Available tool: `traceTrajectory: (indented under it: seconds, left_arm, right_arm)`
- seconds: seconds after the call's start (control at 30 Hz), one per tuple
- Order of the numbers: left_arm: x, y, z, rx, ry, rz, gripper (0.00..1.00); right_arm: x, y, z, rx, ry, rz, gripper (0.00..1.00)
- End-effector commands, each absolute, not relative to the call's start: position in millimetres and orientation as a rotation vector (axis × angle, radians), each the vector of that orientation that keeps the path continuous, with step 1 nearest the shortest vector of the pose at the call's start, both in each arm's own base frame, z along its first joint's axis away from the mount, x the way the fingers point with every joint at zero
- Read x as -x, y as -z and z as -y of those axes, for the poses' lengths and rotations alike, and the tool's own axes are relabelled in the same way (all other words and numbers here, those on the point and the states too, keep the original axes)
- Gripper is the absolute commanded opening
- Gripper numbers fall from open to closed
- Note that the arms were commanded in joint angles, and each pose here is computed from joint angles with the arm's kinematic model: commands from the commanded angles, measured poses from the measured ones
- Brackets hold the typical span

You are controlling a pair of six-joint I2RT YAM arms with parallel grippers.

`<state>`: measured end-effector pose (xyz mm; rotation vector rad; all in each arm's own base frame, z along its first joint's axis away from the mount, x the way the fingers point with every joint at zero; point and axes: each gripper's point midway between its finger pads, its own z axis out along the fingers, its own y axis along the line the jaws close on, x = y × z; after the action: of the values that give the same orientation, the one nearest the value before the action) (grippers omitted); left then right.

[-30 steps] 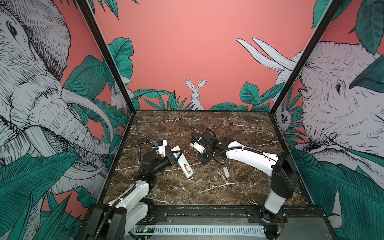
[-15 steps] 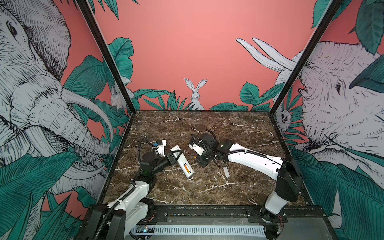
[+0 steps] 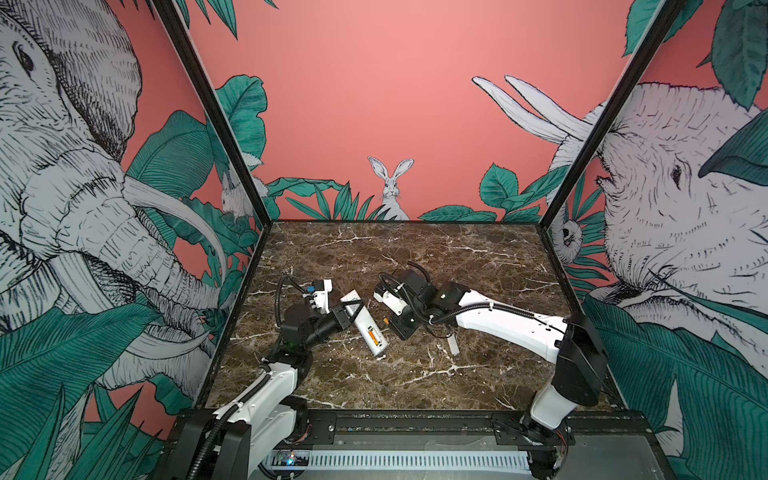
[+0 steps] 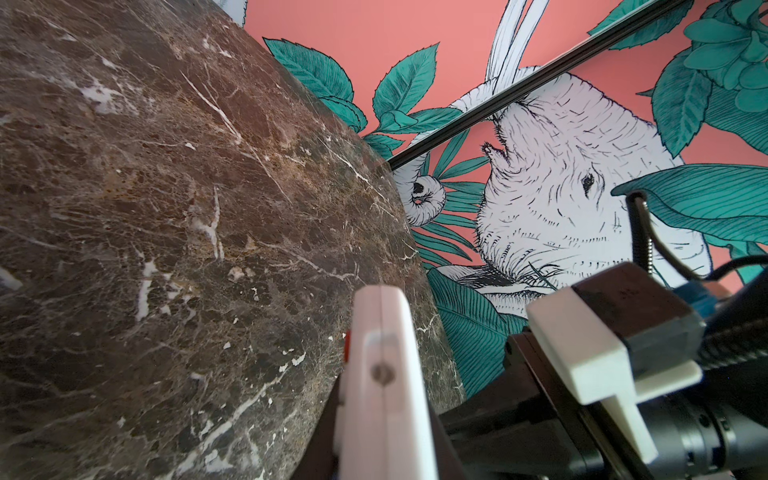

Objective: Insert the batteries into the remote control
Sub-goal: 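Carry the battery to the remote's compartment beside the first battery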

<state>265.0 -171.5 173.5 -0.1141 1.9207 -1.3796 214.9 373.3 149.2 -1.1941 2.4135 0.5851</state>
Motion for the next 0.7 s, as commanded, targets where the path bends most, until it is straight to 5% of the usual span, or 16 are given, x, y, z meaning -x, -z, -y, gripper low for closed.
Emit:
traceTrajectory:
  seconds: [0.0, 0.67]
  left_arm:
    - [-264.9, -180.9, 168.7, 0.116, 1.38, -1.883, 0.0]
    - [-265.4, -170.2, 166.5, 0.175, 1.38, -1.919, 0.0]
  right_arm:
    - [-207.6, -163.2, -377.1, 1.189, -0.641, -2.375, 0.0]
    - [-190.6, -159.5, -389.1, 1.238, -0.697, -2.365, 0.0]
